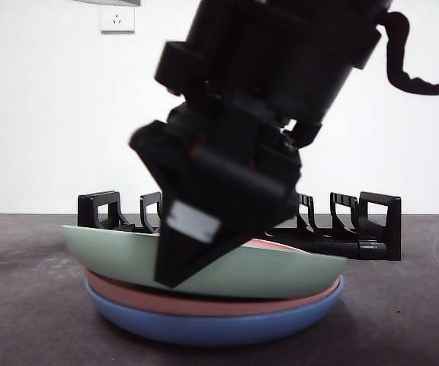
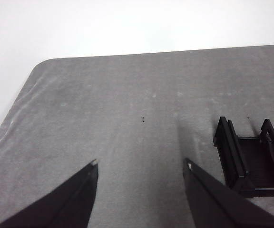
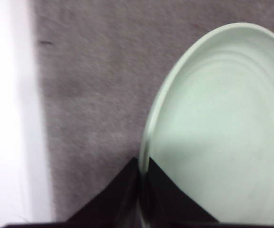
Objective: Place the plate
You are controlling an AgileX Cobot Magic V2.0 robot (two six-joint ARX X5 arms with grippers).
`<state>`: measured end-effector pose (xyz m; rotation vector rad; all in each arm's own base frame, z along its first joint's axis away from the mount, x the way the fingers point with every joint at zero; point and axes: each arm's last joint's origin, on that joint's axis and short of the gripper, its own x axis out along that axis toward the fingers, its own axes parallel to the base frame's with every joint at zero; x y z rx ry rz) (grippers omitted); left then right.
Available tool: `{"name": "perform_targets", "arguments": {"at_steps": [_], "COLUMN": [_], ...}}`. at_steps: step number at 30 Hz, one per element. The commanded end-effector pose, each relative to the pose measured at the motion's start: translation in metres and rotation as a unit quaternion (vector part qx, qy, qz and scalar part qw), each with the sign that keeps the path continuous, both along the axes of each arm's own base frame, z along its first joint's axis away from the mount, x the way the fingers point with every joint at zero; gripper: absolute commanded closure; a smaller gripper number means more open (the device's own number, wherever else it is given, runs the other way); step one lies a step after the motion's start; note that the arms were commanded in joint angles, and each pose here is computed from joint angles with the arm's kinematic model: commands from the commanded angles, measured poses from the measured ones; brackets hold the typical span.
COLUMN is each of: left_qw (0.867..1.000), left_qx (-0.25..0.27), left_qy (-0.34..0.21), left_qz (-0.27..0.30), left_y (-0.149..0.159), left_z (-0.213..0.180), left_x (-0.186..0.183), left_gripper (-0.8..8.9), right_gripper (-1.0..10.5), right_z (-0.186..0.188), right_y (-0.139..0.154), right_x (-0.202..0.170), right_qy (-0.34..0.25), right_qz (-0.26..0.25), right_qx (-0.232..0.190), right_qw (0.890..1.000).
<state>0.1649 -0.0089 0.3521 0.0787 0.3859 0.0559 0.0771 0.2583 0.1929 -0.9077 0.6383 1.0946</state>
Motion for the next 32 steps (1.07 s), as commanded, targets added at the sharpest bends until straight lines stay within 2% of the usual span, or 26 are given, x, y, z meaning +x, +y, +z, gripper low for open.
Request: {"name": "perform_targets", "arguments": {"at_steps": [1,13,18,32], "left_qw": [1.000,1.000,1.000,1.000], "left_qx": [-0.003,-0.003,-0.003,-0.003], "left_qy": [-0.012,-0.012,-0.012,-0.012], "left_qz": [0.001,0.001,0.001,0.001], "left_y": [0.0000,0.0000,0.0000,0.0000], "left_z": [0.0067,0.0067,0.0067,0.0067], "left_x": [0.0005,0.0005,0.0005,0.0005], "left_gripper": [5.32,5.32,5.32,5.32], "right_gripper": [9.3,9.3,8.5,8.1], "right_z": [-0.0028,-0.0045,-0.0045,-0.0040], "right_y": [0.0054,0.0058,0.0058,0.0061], "right_x": [-0.0036,-0.0044,-0.0044,-0.0038], "right_qy": [0.018,0.031,0.031,0.023], "right_qz": [0.009,0.017,0.017,0.015], "right_qx": [0.005,0.003,0.003,0.003], "right_qw": [1.000,0.999,0.999,1.000]}}
